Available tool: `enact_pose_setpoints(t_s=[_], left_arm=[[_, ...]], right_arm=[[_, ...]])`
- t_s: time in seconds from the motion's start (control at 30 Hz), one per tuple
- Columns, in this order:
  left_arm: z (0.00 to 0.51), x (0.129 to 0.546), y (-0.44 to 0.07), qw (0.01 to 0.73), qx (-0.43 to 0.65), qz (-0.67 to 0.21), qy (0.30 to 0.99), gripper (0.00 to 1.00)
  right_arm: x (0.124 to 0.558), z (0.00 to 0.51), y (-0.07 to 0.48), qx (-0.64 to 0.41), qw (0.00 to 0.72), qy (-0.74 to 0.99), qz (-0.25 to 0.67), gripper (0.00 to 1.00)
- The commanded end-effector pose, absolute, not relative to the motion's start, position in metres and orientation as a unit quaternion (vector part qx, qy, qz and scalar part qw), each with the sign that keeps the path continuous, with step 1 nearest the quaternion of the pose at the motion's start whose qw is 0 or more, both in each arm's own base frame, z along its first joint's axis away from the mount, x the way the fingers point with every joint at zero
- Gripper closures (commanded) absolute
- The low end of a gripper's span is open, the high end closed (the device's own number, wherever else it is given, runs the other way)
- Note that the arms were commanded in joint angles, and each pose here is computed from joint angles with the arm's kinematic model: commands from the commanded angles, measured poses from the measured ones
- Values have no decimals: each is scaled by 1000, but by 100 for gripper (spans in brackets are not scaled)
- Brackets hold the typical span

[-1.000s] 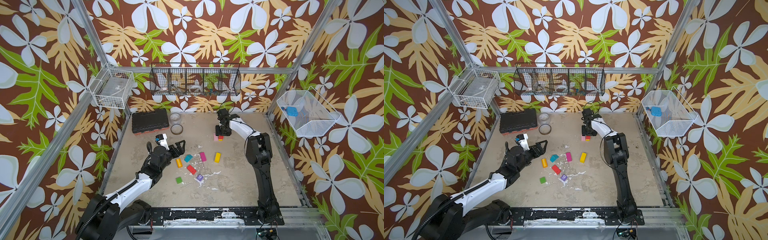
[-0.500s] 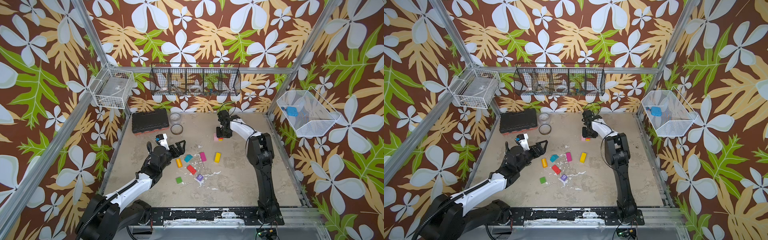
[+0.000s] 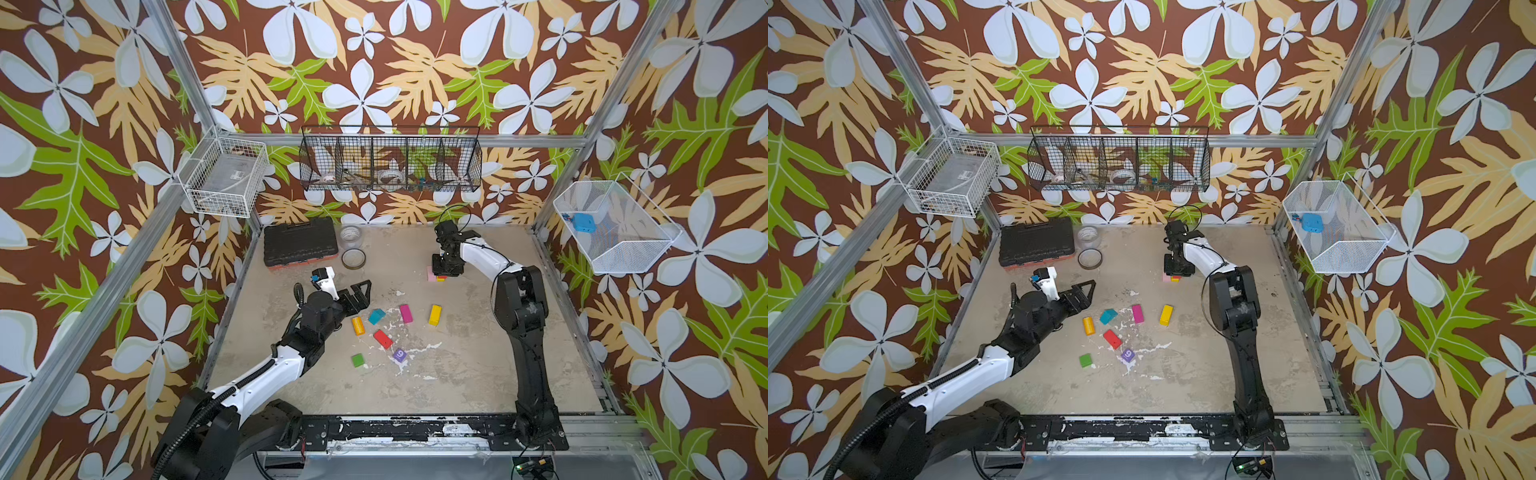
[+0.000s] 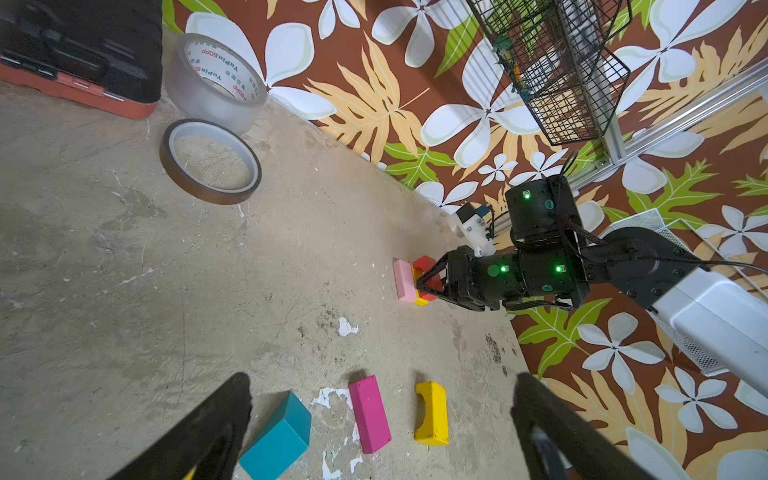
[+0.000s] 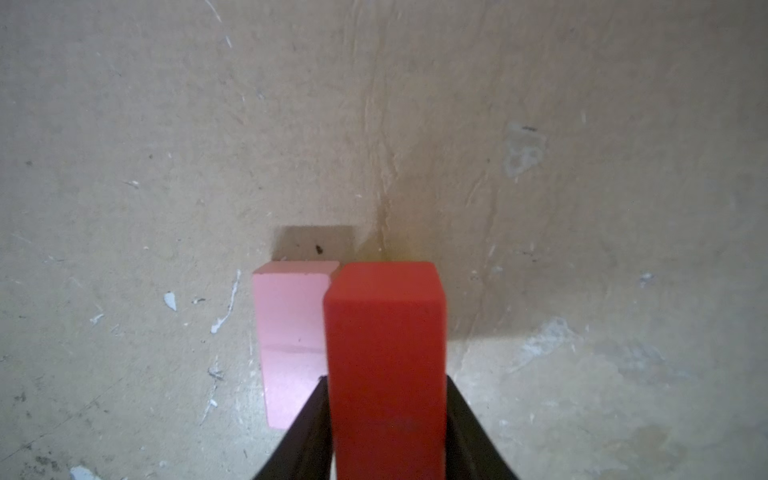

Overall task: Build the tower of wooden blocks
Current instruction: 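Open the right gripper and release the red block on the pair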

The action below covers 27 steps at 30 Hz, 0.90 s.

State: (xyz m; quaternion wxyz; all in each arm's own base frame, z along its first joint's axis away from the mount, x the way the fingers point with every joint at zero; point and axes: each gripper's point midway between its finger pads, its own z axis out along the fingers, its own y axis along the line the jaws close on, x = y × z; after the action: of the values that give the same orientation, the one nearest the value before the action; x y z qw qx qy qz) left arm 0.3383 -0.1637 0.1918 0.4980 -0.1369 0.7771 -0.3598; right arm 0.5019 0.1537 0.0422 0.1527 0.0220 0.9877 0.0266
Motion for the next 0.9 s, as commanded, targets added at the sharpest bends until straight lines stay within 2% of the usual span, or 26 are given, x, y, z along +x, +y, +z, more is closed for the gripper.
enact_pose_setpoints(t_s=[0.0,0.43,0.67,0.87], left_arm=[[196,340,-164,501,-138,-363,773,1],[194,341,-165,499,-137,-362,775,2],[194,341,-165,499,-137,-363,775,1],[194,341,-165,498,-137,-362,776,2]], right_arm=[[503,44,158,22,155,987,32,55],[510,44,161,20,163,986,35,39],[511,40,175,-1,165,985,40,23],[511,37,176,-4,164,986,27,21]])
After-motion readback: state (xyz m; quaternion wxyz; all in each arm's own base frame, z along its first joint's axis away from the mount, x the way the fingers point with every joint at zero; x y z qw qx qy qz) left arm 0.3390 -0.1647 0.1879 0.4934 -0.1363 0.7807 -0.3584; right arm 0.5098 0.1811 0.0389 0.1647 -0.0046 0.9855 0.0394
